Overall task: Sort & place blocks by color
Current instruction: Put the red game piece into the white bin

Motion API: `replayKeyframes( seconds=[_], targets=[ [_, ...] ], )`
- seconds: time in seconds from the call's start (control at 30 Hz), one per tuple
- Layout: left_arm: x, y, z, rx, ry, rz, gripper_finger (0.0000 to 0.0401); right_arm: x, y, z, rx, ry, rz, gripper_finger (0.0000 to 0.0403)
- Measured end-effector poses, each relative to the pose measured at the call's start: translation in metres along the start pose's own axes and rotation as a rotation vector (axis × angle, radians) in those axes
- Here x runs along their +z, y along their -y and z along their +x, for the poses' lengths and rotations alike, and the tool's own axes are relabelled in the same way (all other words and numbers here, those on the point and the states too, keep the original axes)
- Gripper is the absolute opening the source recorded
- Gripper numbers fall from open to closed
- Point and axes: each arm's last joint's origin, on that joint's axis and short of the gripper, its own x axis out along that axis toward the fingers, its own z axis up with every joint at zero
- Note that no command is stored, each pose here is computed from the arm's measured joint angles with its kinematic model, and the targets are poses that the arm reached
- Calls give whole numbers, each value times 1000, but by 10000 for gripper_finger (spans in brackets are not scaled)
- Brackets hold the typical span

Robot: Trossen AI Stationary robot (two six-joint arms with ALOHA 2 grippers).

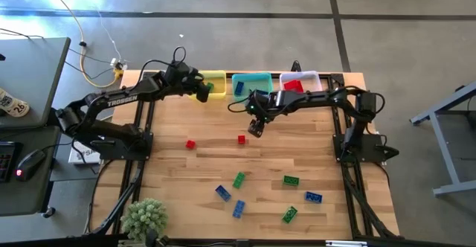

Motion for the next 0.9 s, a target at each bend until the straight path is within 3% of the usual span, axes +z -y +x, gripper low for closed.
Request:
replayKeyframes(
  seconds=[0.2,0.4,0.77,0.9],
  targets=[
    [-2,16,-10,-60,18,-19,207,-1,0,17,-13,-28,-39,226],
    [-5,28,-14,-101,14,-3,207,-2,4,37,-97,-32,-38,226],
    [-11,37,-14,-126,-15,5,207,-3,13,57,-62,-77,-7,226],
    [-15,37,-15,-112,-44,12,207,-3,13,58,-55,-77,1,197]
  ],
)
